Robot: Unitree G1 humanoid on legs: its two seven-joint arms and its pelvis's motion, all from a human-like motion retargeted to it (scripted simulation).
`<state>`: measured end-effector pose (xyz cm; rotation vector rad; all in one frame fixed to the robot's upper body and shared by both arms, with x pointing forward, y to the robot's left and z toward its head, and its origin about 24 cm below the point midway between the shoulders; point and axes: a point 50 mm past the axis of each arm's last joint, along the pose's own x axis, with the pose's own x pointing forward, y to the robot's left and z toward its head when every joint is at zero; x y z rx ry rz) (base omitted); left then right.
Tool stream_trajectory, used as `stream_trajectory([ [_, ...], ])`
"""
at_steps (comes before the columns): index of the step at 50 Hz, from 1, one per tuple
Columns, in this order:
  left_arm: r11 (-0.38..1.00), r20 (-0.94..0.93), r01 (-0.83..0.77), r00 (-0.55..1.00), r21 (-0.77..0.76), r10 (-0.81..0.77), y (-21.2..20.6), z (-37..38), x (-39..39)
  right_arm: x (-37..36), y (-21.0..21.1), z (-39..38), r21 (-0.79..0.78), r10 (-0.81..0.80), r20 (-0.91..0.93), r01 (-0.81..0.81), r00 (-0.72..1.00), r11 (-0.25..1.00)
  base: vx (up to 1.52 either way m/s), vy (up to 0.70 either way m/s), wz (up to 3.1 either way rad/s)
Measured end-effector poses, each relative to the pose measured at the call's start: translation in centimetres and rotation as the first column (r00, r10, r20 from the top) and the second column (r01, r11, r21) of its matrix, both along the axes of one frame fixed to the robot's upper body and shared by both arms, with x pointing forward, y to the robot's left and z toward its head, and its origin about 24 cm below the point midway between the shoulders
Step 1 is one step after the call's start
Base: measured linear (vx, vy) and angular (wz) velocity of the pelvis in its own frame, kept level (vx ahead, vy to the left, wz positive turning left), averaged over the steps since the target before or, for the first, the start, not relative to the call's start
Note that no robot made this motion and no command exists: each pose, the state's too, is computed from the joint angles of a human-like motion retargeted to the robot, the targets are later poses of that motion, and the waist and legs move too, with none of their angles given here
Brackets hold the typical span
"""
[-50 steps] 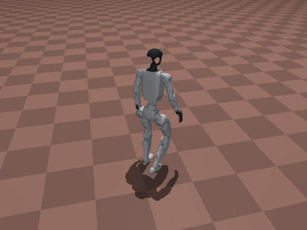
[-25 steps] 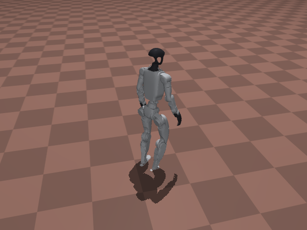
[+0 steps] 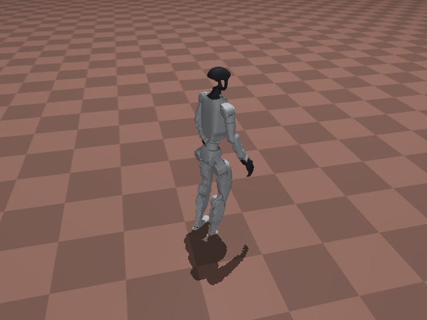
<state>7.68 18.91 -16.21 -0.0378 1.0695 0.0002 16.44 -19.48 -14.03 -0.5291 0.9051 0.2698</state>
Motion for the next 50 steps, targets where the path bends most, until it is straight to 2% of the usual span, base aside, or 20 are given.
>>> stream_trajectory([
  [11,0.997,0.013,0.072,0.997,0.027,-0.072,-0.4,0.1,0.5,-0.6,-0.6,-0.2,-0.043,0.039,-0.019,-0.039,0.999,0.998,0.01,0.01,-0.1],
  [19,0.994,0.037,0.055,0.998,0.095,-0.059,1.0,0.4,1.8,-1.4,-0.4,-0.5,-0.037,0.046,-0.033,-0.047,0.998,0.998,0.01,0.06,0.04],
  [32,0.991,-0.051,0.058,0.997,0.122,-0.052,1.6,-0.1,0.7,-1.5,-0.1,-0.5,0.013,0.086,-0.06,-0.085,0.995,0.996,0.05,0.08,0.31],
  [50,0.984,0.046,0.101,0.993,0.147,-0.109,2.1,0.8,2.4,-1.9,-0.7,-0.6,0.013,0.001,-0.07,0.0,0.998,1.0,0.12,0.03,0.16],
])
